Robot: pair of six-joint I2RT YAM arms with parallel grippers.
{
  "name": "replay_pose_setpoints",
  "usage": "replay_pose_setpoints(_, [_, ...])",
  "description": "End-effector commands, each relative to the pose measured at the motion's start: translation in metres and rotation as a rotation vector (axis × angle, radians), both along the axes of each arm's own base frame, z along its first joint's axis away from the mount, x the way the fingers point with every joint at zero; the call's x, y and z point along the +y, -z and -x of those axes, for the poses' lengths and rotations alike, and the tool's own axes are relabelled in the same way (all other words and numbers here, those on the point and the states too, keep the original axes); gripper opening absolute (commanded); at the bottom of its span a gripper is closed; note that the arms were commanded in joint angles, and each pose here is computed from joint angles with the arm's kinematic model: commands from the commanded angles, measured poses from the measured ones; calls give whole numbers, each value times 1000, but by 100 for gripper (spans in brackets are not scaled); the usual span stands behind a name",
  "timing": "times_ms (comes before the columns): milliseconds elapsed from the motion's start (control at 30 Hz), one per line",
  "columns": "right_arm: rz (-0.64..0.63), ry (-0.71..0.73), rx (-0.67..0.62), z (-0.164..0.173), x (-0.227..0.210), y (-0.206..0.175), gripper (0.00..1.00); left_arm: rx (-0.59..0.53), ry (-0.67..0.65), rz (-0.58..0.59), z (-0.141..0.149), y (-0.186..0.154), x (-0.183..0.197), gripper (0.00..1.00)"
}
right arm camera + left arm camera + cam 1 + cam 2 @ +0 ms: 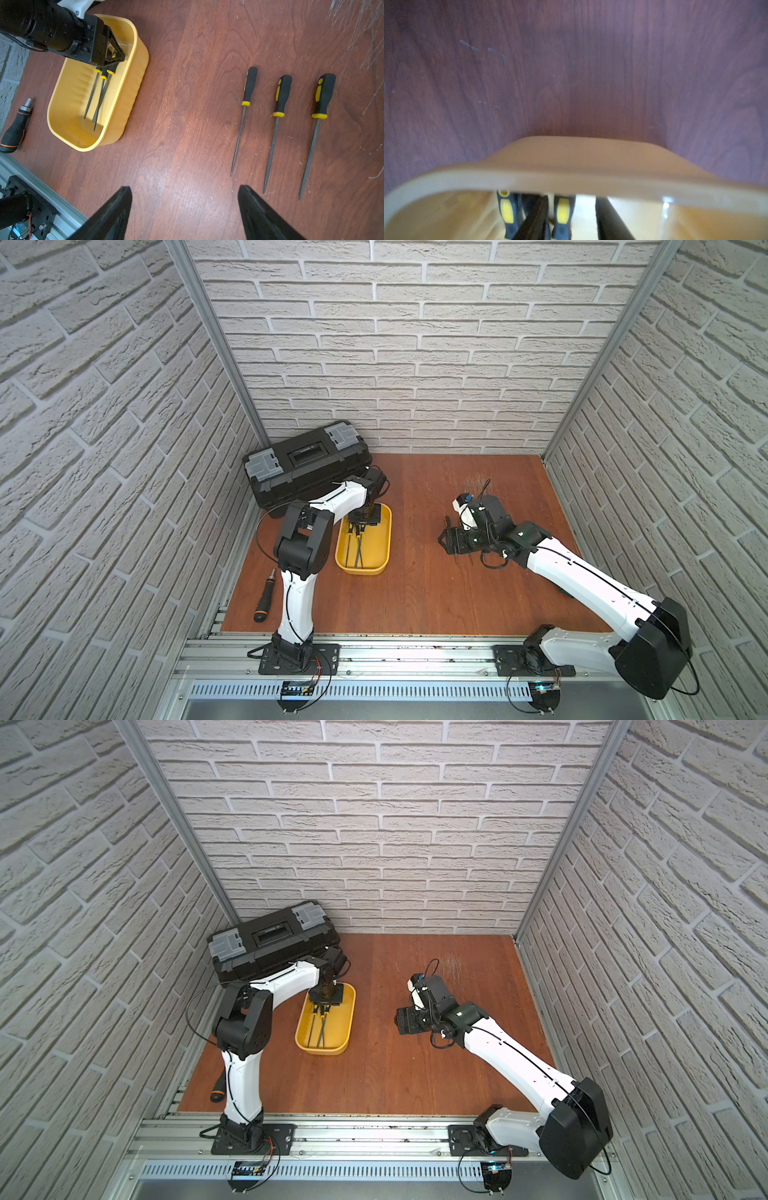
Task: Take the file tool out of the storage box
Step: Pick up the file tool from the storage box.
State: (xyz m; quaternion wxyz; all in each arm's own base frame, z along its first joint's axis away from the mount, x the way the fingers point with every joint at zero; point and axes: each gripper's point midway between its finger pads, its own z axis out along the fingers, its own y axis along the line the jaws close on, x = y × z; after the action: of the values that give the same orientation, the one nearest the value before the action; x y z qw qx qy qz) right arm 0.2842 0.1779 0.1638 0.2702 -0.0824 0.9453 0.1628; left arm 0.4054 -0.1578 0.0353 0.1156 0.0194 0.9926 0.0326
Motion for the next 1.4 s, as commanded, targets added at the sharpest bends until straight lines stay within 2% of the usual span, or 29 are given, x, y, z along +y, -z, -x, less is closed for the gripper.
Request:
replay_pose_setpoints(0, [1,3,-18,-5,0,2,85,42,-13,-26,1,15,9,39])
replay_pose_setpoints(233, [2,4,-18,-4,0,2,85,50,-8,-19,0,23,7,37])
replay_pose_setpoints(700, [3,3,-13,-3,0,4,85,-1,-2,41,-6,7,-1,19])
replay_pose_setpoints(1000, [-32,-14,-14,-3,6,2,85,-103,-45,225,-7,-43,-8,14])
replay_pose_setpoints(1233, [-157,-79,-8,1,33,-4,84,-208,-58,483,-9,-101,-27,15])
replay_pose_setpoints(1367, [-210,-107,-10,0,52,-8,80,-252,-67,577,-6,-129,-35,16])
